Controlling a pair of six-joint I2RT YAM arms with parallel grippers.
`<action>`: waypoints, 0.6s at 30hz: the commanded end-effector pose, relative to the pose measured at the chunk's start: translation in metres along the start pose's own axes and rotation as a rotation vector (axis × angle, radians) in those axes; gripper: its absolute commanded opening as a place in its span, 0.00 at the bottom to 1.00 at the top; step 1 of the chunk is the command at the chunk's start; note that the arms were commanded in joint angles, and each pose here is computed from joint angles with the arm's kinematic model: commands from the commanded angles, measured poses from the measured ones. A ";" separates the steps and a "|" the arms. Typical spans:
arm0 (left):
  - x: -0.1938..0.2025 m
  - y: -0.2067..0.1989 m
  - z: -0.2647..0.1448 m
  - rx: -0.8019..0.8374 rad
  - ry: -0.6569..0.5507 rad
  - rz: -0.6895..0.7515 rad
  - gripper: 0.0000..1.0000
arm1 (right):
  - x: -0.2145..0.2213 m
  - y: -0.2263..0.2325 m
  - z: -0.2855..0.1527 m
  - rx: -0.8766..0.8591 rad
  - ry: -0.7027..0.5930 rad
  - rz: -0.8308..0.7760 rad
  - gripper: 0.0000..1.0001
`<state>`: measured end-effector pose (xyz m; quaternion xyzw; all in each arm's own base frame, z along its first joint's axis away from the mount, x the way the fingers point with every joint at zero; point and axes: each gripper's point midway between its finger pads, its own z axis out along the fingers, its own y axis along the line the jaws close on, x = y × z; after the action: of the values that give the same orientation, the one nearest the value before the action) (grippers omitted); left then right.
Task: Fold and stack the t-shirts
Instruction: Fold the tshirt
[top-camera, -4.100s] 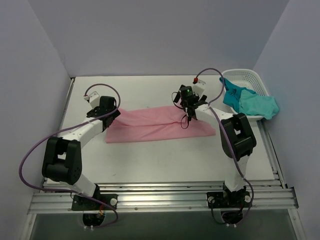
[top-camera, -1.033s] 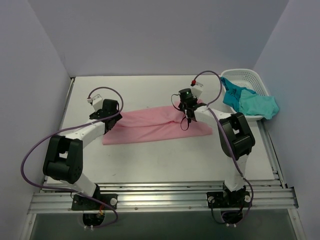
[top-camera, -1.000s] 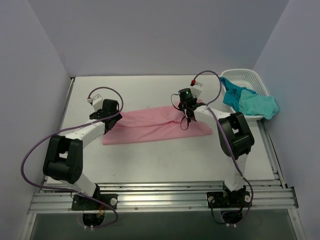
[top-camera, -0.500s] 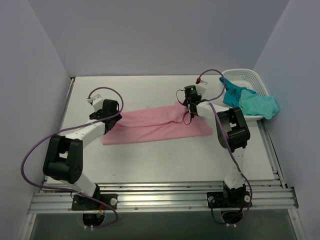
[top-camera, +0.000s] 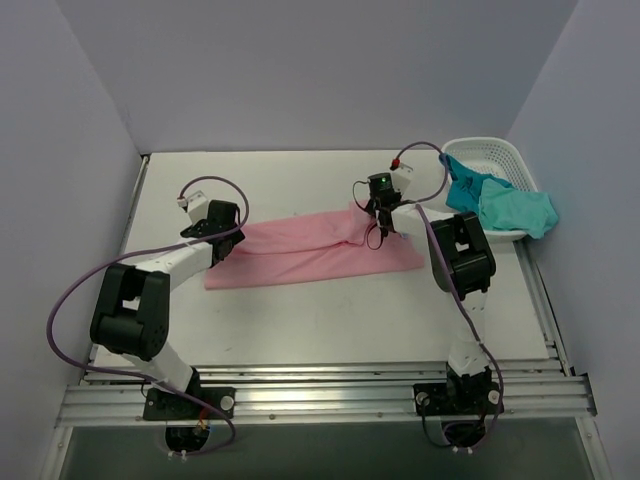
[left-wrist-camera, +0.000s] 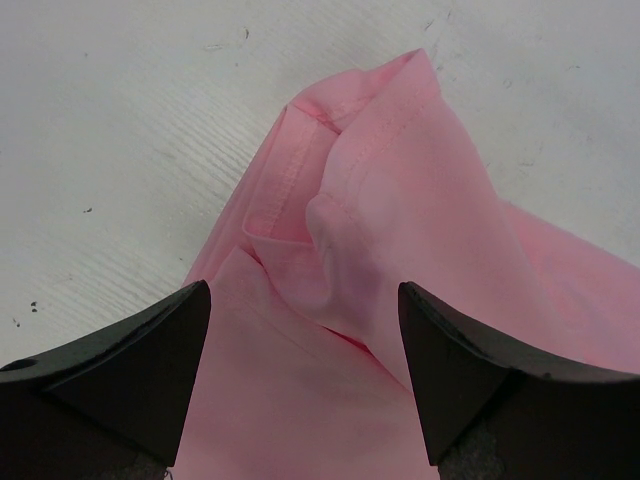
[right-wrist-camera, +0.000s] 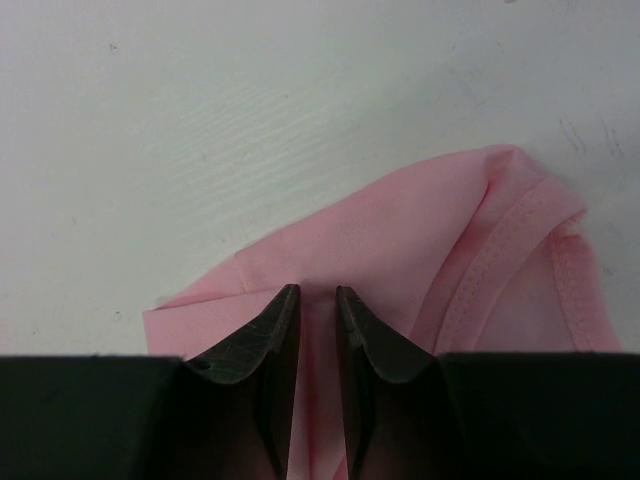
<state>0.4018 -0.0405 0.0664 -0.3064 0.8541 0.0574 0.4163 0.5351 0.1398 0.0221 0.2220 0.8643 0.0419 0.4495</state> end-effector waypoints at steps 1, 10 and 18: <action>-0.018 -0.014 -0.001 0.025 -0.051 -0.018 0.84 | -0.006 0.009 0.005 -0.027 -0.008 0.013 0.18; -0.019 -0.014 0.000 0.022 -0.057 -0.018 0.84 | -0.008 0.016 0.002 -0.050 -0.013 0.020 0.18; -0.020 -0.015 0.000 0.024 -0.060 -0.021 0.84 | -0.019 0.025 -0.010 -0.073 -0.033 0.028 0.18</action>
<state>0.4017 -0.0400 0.0628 -0.3052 0.8555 0.0623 0.4136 0.5403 0.1470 0.0220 0.2179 0.8625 0.0581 0.4530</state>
